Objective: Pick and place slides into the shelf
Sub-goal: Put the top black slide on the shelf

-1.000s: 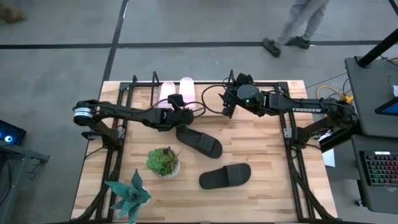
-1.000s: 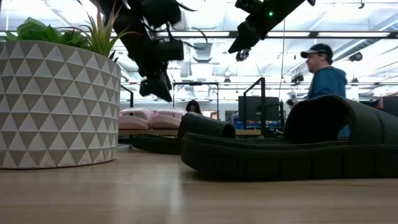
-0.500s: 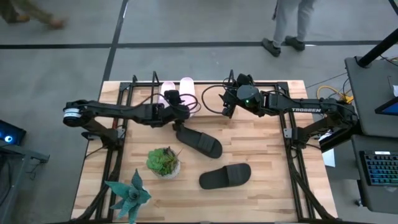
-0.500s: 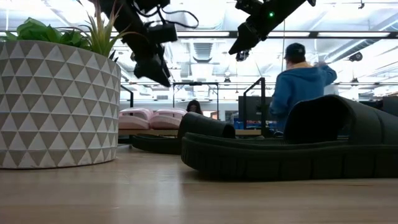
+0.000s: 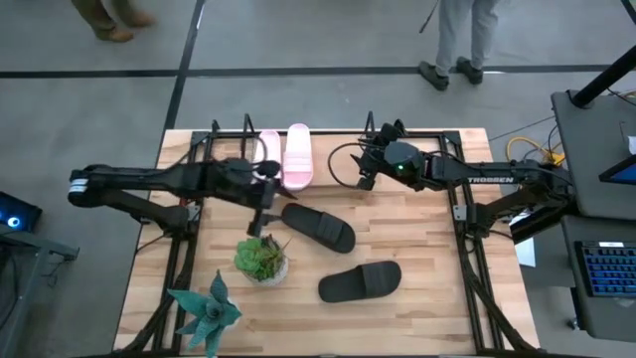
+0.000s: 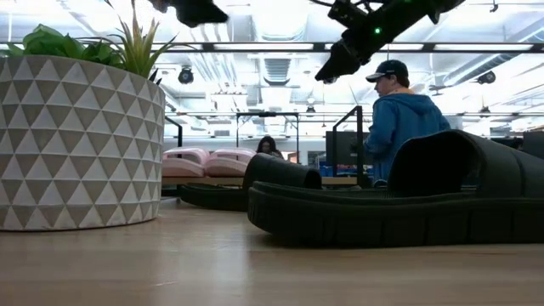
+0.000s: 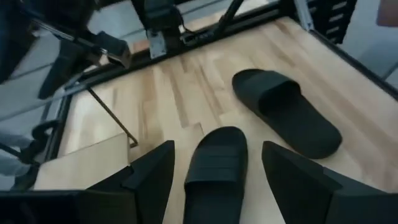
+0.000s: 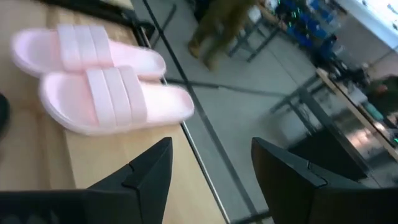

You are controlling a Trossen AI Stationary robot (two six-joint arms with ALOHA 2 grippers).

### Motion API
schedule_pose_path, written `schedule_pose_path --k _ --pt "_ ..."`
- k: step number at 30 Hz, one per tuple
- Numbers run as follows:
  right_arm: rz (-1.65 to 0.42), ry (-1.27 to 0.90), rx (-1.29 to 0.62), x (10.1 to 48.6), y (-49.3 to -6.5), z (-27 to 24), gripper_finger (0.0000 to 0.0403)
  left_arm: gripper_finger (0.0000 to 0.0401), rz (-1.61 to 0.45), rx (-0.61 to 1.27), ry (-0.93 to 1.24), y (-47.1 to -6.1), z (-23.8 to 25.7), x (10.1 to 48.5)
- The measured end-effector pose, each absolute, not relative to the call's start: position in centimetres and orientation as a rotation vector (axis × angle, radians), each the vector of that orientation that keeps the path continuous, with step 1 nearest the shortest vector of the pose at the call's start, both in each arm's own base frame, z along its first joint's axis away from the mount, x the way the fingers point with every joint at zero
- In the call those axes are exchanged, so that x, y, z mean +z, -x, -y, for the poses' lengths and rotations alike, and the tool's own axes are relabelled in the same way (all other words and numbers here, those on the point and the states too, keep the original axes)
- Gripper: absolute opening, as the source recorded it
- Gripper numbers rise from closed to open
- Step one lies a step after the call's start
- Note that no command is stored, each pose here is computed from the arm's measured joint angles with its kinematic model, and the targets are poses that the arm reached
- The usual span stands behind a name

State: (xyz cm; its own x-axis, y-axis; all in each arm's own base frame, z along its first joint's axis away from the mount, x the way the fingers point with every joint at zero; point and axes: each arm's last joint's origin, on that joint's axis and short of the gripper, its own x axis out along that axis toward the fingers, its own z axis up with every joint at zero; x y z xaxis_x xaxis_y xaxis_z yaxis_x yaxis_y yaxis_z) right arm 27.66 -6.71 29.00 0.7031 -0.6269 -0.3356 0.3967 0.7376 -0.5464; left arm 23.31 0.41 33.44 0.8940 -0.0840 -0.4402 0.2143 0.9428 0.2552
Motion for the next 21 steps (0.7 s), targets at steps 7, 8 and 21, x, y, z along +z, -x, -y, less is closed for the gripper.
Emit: schedule_pose_path --k 7,8,21 --pt "-0.385 0.473 -0.312 29.2 -25.2 5.3 0.0188 0.0226 -0.388 -0.035 -0.308 -20.2 0.4 34.3" --pt "-0.356 0.471 -0.279 29.2 -24.8 5.0 0.0186 0.0226 -0.380 -0.016 -0.310 -19.8 0.4 34.3" --pt "-0.246 0.498 -0.019 28.4 -20.9 -1.0 0.0159 0.0226 -0.372 0.047 -0.271 -16.9 0.4 31.8"
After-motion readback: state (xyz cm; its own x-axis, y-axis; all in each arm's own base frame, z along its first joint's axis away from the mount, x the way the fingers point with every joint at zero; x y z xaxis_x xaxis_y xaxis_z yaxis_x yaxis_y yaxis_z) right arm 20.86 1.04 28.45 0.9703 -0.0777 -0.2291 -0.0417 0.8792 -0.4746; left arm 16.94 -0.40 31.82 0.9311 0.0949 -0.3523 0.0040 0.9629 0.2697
